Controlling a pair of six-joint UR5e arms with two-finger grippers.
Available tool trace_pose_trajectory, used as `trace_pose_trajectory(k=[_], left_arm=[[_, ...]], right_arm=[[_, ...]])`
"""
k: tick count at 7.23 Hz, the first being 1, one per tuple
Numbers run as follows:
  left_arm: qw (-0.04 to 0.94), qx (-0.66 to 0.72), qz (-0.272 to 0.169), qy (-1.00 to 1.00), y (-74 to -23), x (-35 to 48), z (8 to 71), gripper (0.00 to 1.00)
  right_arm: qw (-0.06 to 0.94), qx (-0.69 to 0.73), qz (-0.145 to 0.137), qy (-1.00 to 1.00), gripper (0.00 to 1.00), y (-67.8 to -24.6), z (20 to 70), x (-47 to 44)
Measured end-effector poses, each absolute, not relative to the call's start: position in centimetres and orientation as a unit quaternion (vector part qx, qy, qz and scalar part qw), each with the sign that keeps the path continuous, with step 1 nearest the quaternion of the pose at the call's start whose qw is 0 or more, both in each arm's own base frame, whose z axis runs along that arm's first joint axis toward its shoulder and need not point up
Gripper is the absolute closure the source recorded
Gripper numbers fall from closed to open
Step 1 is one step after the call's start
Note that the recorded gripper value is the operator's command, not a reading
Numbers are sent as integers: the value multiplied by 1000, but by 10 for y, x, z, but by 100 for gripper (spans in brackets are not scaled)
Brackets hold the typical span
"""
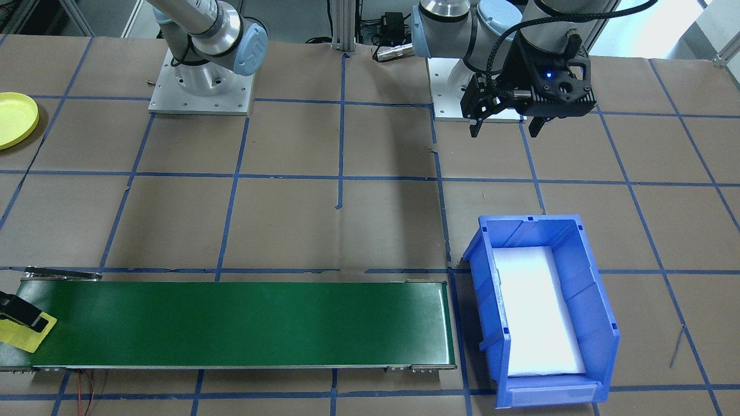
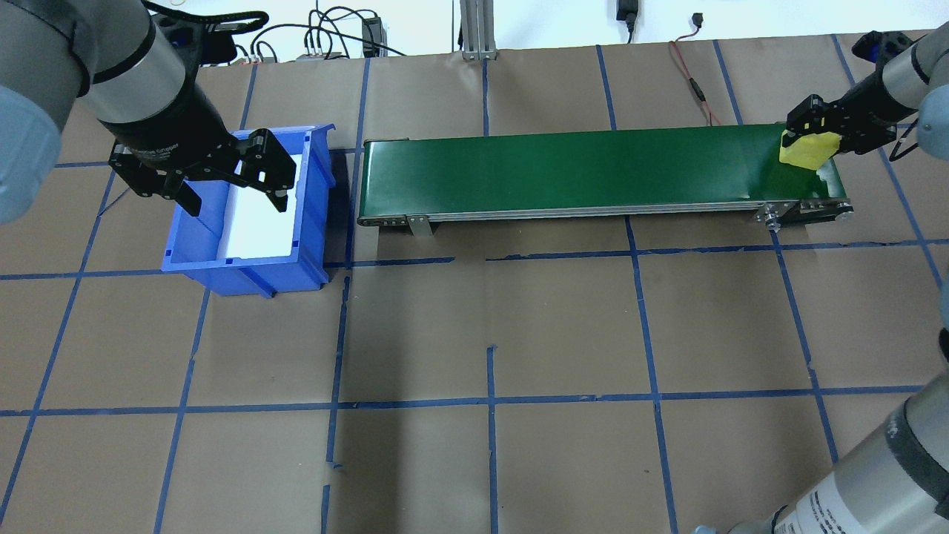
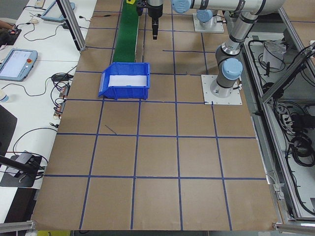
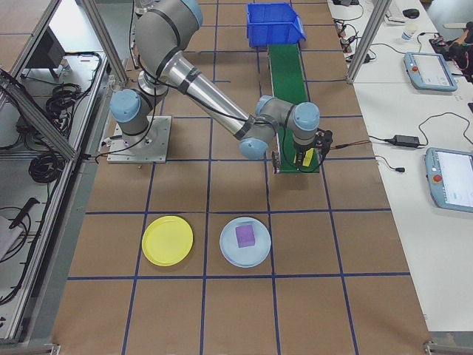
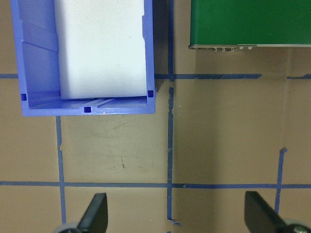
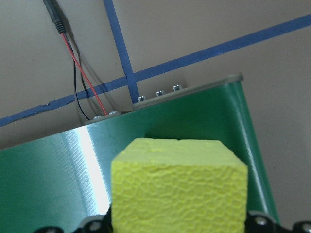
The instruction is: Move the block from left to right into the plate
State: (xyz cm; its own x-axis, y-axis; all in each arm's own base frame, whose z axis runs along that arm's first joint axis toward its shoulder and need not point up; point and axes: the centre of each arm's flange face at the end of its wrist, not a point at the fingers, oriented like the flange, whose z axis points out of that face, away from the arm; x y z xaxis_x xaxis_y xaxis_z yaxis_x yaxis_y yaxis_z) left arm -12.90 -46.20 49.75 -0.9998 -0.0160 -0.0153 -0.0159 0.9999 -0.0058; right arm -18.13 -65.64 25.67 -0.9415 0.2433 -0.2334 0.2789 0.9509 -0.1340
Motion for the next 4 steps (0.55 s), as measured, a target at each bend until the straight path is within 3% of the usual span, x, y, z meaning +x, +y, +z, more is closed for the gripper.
trace_pose_trajectory(k=[2,4], left_arm=[[8,-7,-3,1000,-462,-130,498,0],[11,-8,-6,1000,-460,-128,501,0]], right_arm=[[90,97,-90,987,70,-653,266,-189],[44,28,-84,995,71,-623,283,-244]])
